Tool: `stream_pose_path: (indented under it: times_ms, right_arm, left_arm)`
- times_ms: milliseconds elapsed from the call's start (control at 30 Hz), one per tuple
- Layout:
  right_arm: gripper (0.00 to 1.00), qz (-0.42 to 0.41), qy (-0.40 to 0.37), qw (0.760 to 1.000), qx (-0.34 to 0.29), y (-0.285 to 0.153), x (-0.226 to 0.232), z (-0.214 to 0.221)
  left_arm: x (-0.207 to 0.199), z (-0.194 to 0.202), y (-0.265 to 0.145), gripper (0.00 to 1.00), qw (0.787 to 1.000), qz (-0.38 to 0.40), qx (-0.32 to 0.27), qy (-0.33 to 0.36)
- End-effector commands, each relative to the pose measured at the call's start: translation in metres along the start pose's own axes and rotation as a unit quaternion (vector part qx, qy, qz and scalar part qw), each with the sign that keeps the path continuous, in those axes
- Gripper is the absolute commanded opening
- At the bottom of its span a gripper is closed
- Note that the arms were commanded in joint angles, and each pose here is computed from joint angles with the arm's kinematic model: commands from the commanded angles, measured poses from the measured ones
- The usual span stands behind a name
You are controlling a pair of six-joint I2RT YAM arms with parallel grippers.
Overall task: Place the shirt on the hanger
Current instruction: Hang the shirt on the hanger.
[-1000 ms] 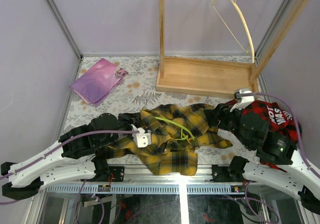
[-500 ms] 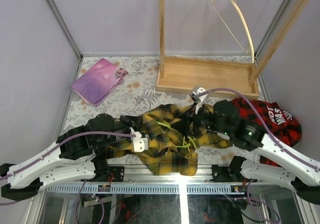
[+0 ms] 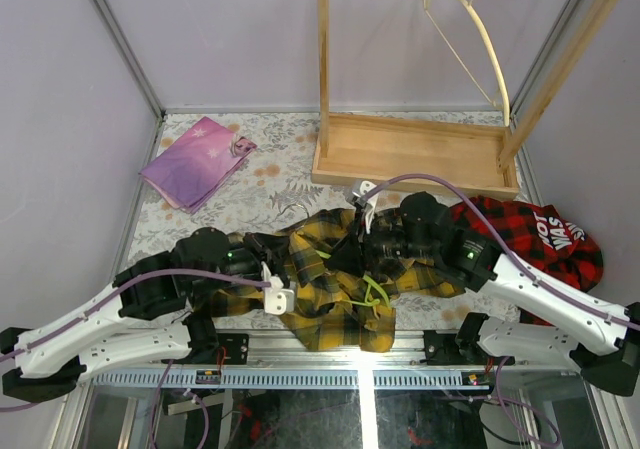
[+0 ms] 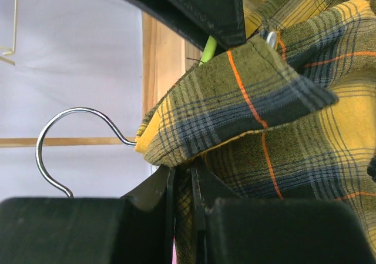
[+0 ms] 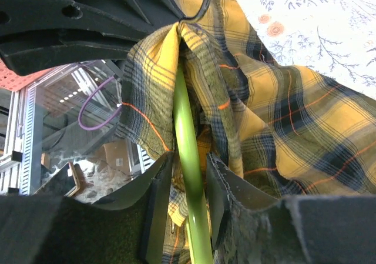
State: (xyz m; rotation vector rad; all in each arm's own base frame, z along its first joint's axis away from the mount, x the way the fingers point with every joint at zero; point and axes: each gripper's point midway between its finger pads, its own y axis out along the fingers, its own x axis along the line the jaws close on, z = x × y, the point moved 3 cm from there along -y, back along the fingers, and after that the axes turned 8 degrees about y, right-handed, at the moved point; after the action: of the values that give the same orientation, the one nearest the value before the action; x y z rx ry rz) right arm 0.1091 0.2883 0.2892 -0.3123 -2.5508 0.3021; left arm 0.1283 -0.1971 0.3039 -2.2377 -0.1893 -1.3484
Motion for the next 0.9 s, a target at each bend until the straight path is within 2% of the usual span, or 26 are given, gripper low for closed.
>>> stream_pose_path:
  times_ms: [0, 133, 233, 300, 367, 433, 500, 567, 800, 833, 867]
  right_arm:
    - [0.35, -0.053, -0.023, 0.998, -0.016, 0.006, 0.020, -0.020]
    - [0.25, -0.050, -0.023, 0.998, -0.008, 0.013, 0.016, -0.020]
    - [0.25, -0.049, -0.028, 0.998, -0.010, 0.017, 0.016, -0.024]
    - [0.28, -0.047, -0.032, 0.998, -0.012, 0.018, 0.015, -0.028]
    - [0.27, -0.046, -0.035, 0.998, -0.017, 0.020, 0.016, -0.032]
    - [0.19, -0.047, -0.035, 0.998, -0.023, 0.021, 0.016, -0.033]
    - [0.05, -0.048, -0.033, 0.998, -0.028, 0.023, 0.015, -0.034]
    - [0.00, -0.039, -0.032, 0.998, -0.032, 0.024, 0.012, -0.035]
    - [0.00, 0.002, -0.019, 0.997, -0.080, 0.016, -0.001, -0.035]
    - [0.00, 0.010, -0.018, 0.996, -0.089, 0.015, -0.004, -0.035]
    - [0.00, 0.017, -0.017, 0.995, -0.099, 0.012, -0.005, -0.036]
  left_arm:
    - [0.030, -0.018, 0.000, 0.00, 0.997, -0.047, -0.041, 0.035]
    - [0.031, -0.025, 0.003, 0.01, 0.996, -0.035, -0.060, 0.051]
    - [0.030, -0.031, 0.005, 0.03, 0.995, -0.026, -0.077, 0.066]
    - [0.029, -0.033, 0.009, 0.04, 0.994, -0.018, -0.085, 0.071]
    - [0.029, -0.037, 0.010, 0.04, 0.993, -0.011, -0.094, 0.071]
    - [0.028, -0.040, 0.012, 0.05, 0.992, -0.005, -0.103, 0.071]
    - [0.027, -0.043, 0.014, 0.06, 0.991, 0.001, -0.113, 0.069]
    - [0.029, -0.044, 0.016, 0.12, 0.991, 0.000, -0.115, 0.065]
    - [0.051, -0.040, 0.015, 0.39, 0.993, -0.069, -0.093, 0.036]
    - [0.054, -0.040, 0.013, 0.47, 0.992, -0.079, -0.093, 0.032]
    - [0.057, -0.040, 0.012, 0.50, 0.991, -0.087, -0.093, 0.028]
